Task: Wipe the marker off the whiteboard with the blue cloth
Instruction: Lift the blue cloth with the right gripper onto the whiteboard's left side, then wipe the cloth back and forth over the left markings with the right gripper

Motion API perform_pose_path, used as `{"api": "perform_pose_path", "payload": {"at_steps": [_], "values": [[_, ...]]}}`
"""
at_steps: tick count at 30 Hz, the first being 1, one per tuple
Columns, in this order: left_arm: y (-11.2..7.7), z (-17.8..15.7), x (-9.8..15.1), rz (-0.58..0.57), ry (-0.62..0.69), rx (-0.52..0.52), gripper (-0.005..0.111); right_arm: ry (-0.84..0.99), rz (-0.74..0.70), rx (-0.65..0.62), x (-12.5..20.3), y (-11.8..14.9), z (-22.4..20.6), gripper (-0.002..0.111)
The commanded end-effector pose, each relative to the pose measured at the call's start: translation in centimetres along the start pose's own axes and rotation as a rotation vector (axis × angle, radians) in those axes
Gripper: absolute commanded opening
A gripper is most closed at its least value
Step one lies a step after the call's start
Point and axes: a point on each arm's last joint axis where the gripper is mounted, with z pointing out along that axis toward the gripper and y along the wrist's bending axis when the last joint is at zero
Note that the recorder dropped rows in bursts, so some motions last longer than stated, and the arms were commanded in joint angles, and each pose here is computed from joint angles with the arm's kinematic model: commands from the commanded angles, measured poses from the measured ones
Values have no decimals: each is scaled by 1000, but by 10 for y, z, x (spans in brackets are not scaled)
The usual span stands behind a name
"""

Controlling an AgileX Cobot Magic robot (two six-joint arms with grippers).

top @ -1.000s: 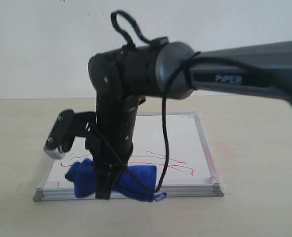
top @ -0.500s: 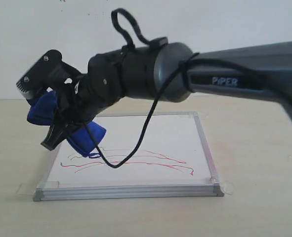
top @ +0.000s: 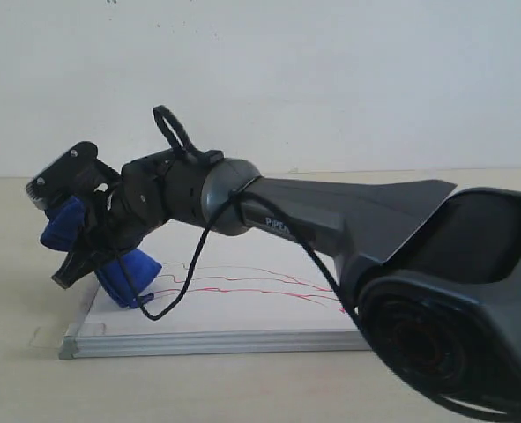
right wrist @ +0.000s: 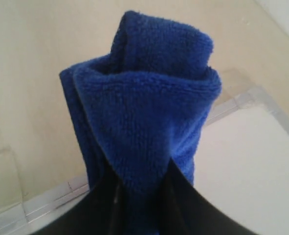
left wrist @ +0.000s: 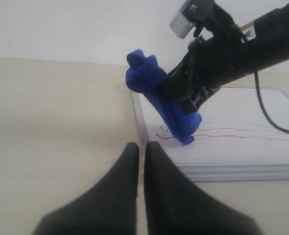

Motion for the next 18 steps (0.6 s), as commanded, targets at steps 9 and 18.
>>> {"api": "perform_pose_path", "payload": {"at_steps": [9, 18], "values": [[0, 0, 1, 4, -1, -4, 4, 179, -168, -265, 33, 25, 20, 0], [0, 0, 1, 4, -1, -4, 4, 184, -252, 7, 35, 1, 27, 0]]}}
